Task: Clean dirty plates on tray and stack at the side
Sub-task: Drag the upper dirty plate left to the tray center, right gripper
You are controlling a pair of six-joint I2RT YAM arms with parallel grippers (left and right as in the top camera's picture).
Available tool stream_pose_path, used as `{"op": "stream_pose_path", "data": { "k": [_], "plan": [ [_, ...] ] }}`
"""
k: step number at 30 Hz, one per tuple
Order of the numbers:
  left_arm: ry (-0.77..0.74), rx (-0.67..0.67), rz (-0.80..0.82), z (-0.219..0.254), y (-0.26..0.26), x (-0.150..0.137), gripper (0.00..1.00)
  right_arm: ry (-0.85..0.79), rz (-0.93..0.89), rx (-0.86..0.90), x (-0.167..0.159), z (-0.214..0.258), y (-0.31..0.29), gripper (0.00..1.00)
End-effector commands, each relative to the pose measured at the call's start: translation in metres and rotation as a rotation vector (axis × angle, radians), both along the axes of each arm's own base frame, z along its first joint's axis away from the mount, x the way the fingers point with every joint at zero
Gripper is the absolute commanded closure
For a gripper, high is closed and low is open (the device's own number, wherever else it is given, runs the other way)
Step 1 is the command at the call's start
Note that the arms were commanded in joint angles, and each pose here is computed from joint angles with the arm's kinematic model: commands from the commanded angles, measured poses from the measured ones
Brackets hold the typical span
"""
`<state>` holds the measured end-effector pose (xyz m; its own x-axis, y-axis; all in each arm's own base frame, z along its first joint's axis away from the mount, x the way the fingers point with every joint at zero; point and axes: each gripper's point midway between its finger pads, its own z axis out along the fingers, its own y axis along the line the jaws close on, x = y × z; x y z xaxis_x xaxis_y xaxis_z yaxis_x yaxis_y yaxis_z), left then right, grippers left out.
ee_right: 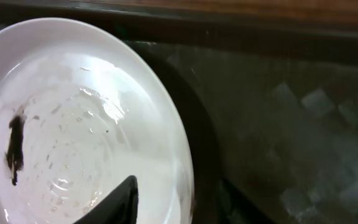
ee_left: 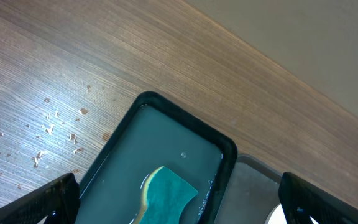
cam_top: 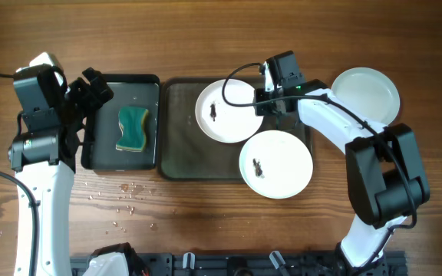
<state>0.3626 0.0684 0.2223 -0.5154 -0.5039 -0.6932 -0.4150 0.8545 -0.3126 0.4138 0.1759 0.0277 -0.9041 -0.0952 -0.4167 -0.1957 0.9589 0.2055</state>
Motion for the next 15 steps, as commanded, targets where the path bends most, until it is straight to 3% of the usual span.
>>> {"op": "stream_pose_path", "data": {
  "k": [1, 15],
  "plan": [
    [-0.009, -0.001, 0.02, 0.0035, 0.0034, 0.0002, 0.0, -0.063, 0.058, -0.024, 0.0089, 0.0099, 0.0025, 0.58],
    [-0.021, -0.001, 0.02, 0.0058, 0.0035, 0.0021, 0.0, -0.073, 0.06, -0.022, 0.0108, 0.0111, 0.0035, 0.57]
  ]
}}
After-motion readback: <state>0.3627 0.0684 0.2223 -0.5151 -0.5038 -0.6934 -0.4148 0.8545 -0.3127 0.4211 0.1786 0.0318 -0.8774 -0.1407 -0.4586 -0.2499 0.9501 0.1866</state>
